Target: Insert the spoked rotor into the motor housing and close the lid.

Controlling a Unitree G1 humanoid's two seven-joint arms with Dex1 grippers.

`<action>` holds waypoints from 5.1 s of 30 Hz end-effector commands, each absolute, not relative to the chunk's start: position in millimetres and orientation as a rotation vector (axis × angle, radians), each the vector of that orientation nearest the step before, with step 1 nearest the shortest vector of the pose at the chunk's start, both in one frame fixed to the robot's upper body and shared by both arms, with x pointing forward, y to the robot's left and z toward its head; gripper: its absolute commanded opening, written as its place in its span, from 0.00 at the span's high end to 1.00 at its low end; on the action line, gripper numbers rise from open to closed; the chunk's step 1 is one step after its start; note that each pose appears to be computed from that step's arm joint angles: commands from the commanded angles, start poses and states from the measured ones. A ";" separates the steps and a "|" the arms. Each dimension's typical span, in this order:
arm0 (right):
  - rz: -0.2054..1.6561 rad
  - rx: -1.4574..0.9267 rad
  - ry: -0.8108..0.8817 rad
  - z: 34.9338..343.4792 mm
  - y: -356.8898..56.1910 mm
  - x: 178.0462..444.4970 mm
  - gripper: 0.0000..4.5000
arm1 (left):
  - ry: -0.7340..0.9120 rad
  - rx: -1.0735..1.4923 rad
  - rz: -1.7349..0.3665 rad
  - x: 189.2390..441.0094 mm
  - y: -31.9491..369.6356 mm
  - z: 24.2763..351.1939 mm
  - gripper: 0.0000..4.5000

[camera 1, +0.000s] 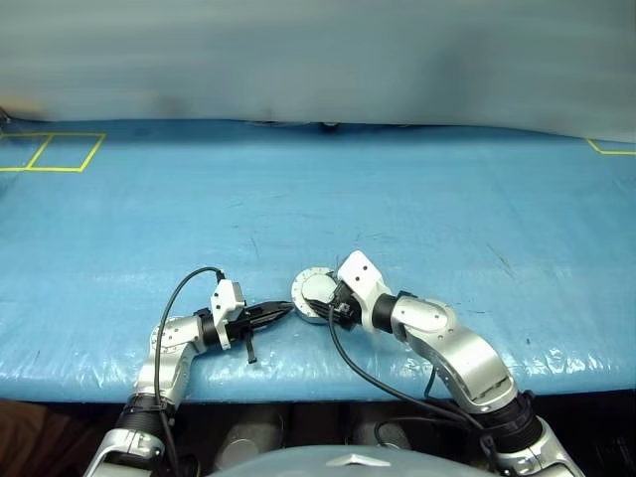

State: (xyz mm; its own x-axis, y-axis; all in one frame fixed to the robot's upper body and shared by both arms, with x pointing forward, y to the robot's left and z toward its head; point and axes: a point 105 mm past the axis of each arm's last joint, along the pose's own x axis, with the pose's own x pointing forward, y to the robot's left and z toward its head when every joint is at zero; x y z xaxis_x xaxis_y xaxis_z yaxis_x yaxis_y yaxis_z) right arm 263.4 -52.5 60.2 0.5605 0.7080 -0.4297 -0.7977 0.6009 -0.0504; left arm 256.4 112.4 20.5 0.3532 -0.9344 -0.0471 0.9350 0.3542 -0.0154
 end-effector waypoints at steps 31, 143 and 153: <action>0.857 -0.321 0.566 26.7 -61.3 255.6 0.33 | 0.050 0.070 -1.204 258.7 109.9 17.2 1.00; 0.834 -0.233 0.489 24.9 -55.8 268.4 0.33 | 0.125 0.089 -1.204 253.8 124.6 14.1 1.00; 0.835 -0.305 0.429 42.2 -53.0 272.6 0.33 | 0.115 0.094 -1.224 252.0 112.1 8.6 1.00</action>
